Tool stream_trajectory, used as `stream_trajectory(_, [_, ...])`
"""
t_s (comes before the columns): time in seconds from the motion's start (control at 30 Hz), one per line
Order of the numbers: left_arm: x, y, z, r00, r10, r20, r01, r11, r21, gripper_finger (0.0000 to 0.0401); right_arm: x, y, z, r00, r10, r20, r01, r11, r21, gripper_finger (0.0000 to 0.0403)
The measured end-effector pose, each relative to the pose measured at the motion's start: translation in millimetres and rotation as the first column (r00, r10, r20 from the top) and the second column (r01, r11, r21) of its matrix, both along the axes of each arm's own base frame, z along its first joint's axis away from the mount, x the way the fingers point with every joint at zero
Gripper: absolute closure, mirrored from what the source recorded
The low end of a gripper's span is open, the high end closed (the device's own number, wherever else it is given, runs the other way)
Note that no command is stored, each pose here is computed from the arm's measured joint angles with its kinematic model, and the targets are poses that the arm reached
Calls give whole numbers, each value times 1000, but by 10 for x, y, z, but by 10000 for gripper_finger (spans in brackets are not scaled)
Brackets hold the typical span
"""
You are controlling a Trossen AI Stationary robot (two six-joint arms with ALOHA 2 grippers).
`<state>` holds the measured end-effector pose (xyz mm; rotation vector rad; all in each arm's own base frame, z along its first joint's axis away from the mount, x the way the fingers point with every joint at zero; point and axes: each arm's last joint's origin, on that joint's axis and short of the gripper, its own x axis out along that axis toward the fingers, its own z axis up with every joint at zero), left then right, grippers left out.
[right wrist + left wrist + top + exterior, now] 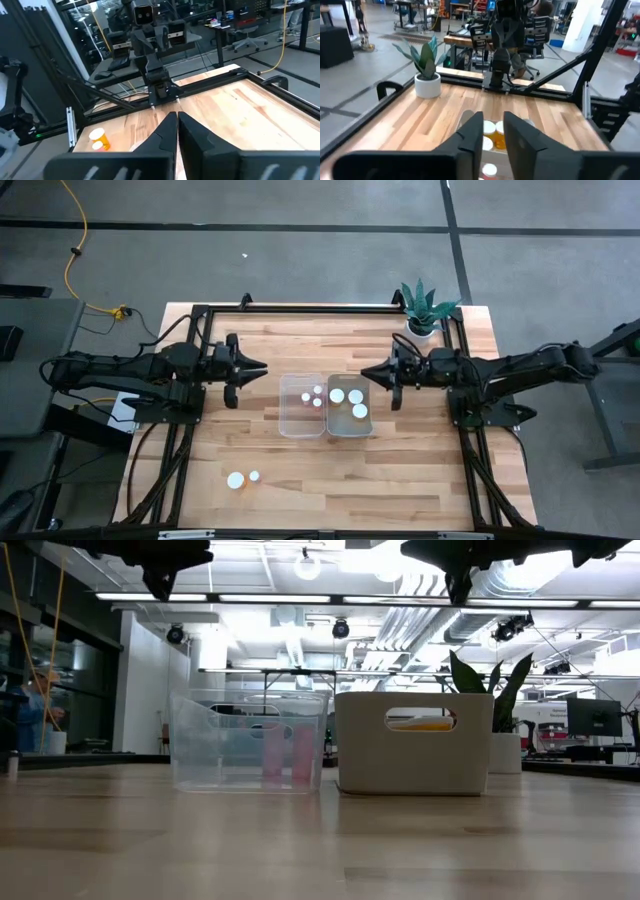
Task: Pick and place medicine bottles into bin by pill shape (circle, oval)
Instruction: Put the large orange pill bottle into the gray bin
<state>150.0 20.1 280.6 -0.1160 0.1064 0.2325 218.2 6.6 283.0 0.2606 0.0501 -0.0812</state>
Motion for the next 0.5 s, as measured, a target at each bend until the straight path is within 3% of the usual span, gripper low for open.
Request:
stream_trajectory(0.2, [-8, -11, 40, 1000, -8, -18, 6, 993, -116, 241, 1, -15, 2, 1000, 6, 4, -7, 1000, 26, 401])
stream_trajectory(0.5, [110, -48, 280, 970, -176, -167, 146, 973, -177, 108, 1, -13, 5, 1000, 12, 9, -12, 999, 50, 402])
